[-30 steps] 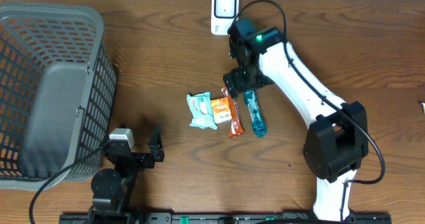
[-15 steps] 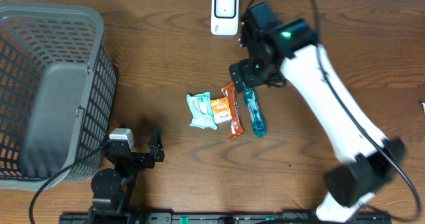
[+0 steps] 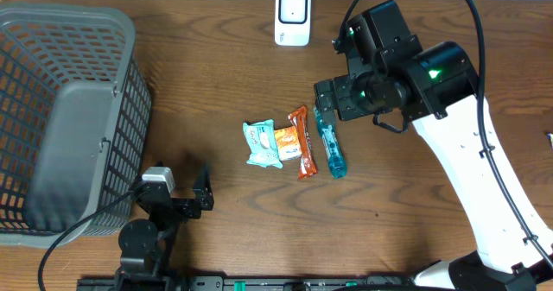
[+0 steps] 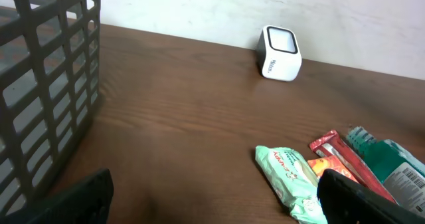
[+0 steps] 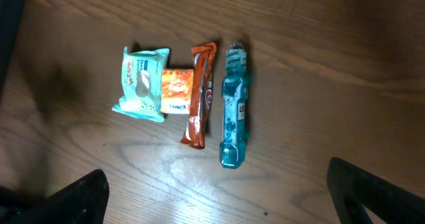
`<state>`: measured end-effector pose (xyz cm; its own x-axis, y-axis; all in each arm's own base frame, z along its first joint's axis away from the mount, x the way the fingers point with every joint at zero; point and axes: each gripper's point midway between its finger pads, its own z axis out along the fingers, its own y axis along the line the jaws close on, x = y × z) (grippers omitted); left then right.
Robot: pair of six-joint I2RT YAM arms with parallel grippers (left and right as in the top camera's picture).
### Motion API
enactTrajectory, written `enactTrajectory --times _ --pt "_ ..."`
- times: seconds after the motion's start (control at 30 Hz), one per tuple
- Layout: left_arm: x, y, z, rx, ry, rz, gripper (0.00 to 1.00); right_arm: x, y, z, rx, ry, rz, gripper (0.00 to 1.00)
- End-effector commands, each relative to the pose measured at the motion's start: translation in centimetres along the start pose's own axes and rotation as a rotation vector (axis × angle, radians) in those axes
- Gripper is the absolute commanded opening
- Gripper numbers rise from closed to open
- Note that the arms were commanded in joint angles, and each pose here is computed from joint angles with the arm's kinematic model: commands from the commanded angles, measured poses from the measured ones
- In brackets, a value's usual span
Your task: Scan the item barcode
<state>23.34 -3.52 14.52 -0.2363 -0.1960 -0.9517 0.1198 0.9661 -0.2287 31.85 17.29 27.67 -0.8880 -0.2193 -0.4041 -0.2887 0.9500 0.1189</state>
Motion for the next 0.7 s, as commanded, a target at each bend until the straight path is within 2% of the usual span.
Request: enactTrajectory --times 0.0,0.23,0.5,0.67 --pt "1.3 0.2 0.3 0.004 0.032 0.01 0.98 -0.2 0.1 -0.6 -0.009 -0.017 0.011 0.99" --pt "1.3 0.2 0.3 0.004 0.032 0.01 0.98 0.0 0.1 -0.6 -0.008 -0.011 0.011 0.99" --pt "1.3 0.2 0.3 0.004 0.032 0.01 0.98 2.0 -0.4 -0.9 0.01 0.064 0.015 0.99" --pt "1.3 0.2 0.3 0.004 0.032 0.01 0.98 3.3 -2.2 -2.8 0.103 0.058 0.065 0.99"
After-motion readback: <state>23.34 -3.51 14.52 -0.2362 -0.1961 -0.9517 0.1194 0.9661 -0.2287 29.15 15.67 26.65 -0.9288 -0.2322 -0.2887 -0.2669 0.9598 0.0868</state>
